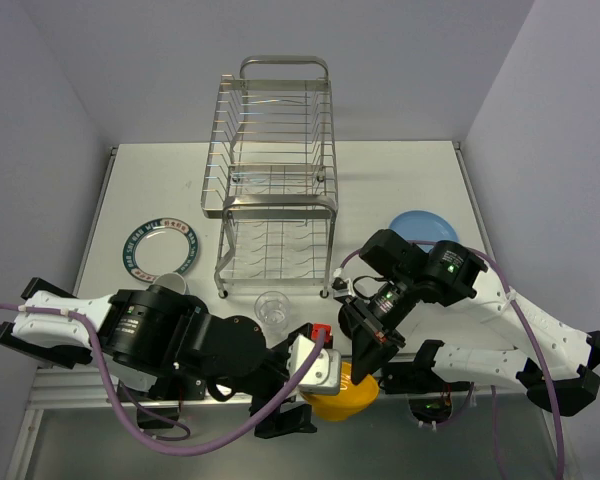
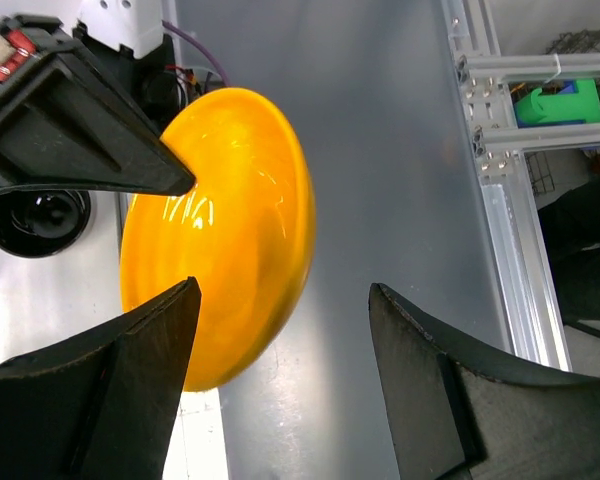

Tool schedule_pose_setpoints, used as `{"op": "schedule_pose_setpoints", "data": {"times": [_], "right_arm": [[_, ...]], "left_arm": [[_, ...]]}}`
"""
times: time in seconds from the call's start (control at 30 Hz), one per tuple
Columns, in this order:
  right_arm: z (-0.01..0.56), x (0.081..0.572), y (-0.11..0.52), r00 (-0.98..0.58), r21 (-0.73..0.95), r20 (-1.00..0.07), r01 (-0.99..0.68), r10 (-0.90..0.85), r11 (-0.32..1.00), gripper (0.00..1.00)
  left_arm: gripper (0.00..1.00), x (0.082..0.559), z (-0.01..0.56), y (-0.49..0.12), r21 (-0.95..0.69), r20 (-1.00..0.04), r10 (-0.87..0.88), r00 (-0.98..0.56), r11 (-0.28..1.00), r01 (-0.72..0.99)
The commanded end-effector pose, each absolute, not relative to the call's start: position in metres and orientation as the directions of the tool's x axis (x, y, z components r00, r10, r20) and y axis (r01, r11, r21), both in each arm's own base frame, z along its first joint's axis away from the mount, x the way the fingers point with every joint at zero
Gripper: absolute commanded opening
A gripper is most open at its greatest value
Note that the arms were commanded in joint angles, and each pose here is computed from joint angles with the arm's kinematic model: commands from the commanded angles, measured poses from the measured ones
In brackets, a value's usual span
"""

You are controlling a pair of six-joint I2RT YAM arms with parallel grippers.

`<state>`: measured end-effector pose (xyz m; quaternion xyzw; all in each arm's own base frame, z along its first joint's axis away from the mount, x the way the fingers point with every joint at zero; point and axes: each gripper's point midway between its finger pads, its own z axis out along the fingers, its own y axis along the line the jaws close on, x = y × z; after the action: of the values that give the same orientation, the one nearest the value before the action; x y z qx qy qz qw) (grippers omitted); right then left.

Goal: Load the mixed dishes into the dish rack

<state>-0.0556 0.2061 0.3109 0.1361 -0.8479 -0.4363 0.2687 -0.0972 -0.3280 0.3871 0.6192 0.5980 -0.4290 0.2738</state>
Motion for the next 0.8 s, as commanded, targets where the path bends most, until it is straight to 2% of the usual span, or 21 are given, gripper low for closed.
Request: {"op": "schedule_pose_setpoints", "data": {"times": [0.0,0.17,0.23,0.27,0.3,0.6,0.77], "right_arm": [[0.330,-0.066,0.199,-0.790,0.805,0.385,0.035,-0.477,0.592,0.00],[0.332,-0.067,0.199,-0.786,0.805,0.390,0.038,-0.480,0.592,0.00],[0.331,-0.067,0.199,-0.786,0.803,0.392,0.039,-0.478,0.595,0.00],[0.331,-0.067,0.199,-0.786,0.803,0.392,0.037,-0.478,0.595,0.00],[0.331,-0.067,0.199,-0.786,0.801,0.392,0.038,-0.477,0.597,0.00],[0.341,-0.063,0.205,-0.794,0.814,0.365,0.020,-0.485,0.580,0.00],[0.344,-0.061,0.207,-0.799,0.817,0.355,0.014,-0.485,0.576,0.02]], "left_arm": [[0.74,-0.099,0.393,-0.327,-0.182,-0.875,0.478,-0.072,-0.186,0.966],[0.71,-0.104,0.387,-0.328,-0.196,-0.864,0.499,-0.062,-0.221,0.955],[0.64,-0.102,0.387,-0.327,-0.198,-0.863,0.501,-0.063,-0.221,0.955],[0.58,-0.101,0.388,-0.326,-0.198,-0.865,0.497,-0.066,-0.218,0.956],[0.44,-0.100,0.389,-0.325,-0.198,-0.867,0.494,-0.068,-0.216,0.956],[0.00,-0.104,0.387,-0.325,-0.229,-0.870,0.484,-0.092,-0.232,0.945],[0.00,-0.101,0.394,-0.323,-0.235,-0.885,0.451,-0.115,-0.220,0.947]]}}
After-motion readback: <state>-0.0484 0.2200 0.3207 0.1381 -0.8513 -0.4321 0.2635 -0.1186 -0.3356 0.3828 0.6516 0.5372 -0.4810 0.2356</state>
